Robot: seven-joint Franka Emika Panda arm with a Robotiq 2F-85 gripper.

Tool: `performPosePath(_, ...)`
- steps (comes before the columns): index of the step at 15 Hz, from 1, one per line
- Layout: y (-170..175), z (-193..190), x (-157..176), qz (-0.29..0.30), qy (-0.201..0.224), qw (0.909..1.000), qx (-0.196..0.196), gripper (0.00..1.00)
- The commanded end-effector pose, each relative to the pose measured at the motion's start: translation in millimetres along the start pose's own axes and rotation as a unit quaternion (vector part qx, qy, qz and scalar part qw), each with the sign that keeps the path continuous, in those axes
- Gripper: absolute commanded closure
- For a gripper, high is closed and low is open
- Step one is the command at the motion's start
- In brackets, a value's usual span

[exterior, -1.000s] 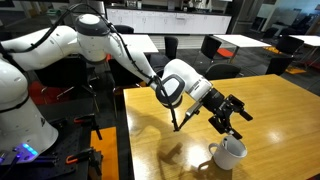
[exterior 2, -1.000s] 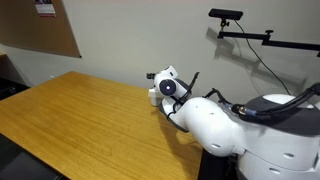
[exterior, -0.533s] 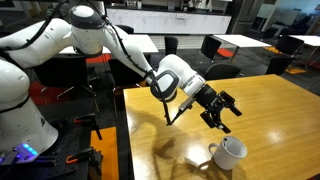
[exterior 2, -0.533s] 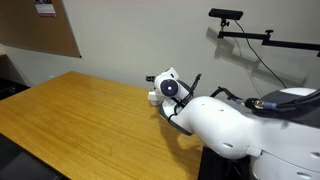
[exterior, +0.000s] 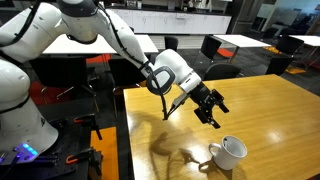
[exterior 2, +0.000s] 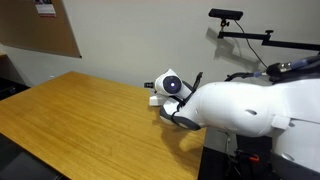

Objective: Put the sharpie in the mug

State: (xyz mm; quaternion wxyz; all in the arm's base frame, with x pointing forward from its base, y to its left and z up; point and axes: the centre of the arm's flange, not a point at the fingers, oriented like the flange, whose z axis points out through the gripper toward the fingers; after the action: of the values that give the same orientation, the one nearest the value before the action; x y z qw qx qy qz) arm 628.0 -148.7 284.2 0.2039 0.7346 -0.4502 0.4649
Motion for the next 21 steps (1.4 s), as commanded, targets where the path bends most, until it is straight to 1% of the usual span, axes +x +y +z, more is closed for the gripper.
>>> performPosePath(1,13.2,-19.8,8.2,-0.038,-0.074,0.9959,0.037,0.0)
performPosePath(3,11.8,-26.2,6.9,-0.063,-0.102,0.9914,0.053,0.0)
performPosePath(5,12.2,-32.7,7.5,-0.091,-0.131,0.9847,0.07,0.0)
performPosePath(8,14.8,-40.3,10.6,-0.134,-0.168,0.9718,0.097,0.0)
performPosePath(10,17.3,-44.3,11.9,-0.164,-0.192,0.9608,0.114,0.0)
performPosePath(14,23.1,-50.7,12.9,-0.227,-0.246,0.9325,0.136,0.0)
performPosePath(18,29.8,-56.3,11.2,-0.286,-0.304,0.896,0.152,0.0)
performPosePath(20,32.7,-59.6,11.1,-0.319,-0.331,0.8735,0.161,0.0)
performPosePath(21,33.3,-60.5,10.6,-0.331,-0.34,0.8652,0.163,0.0)
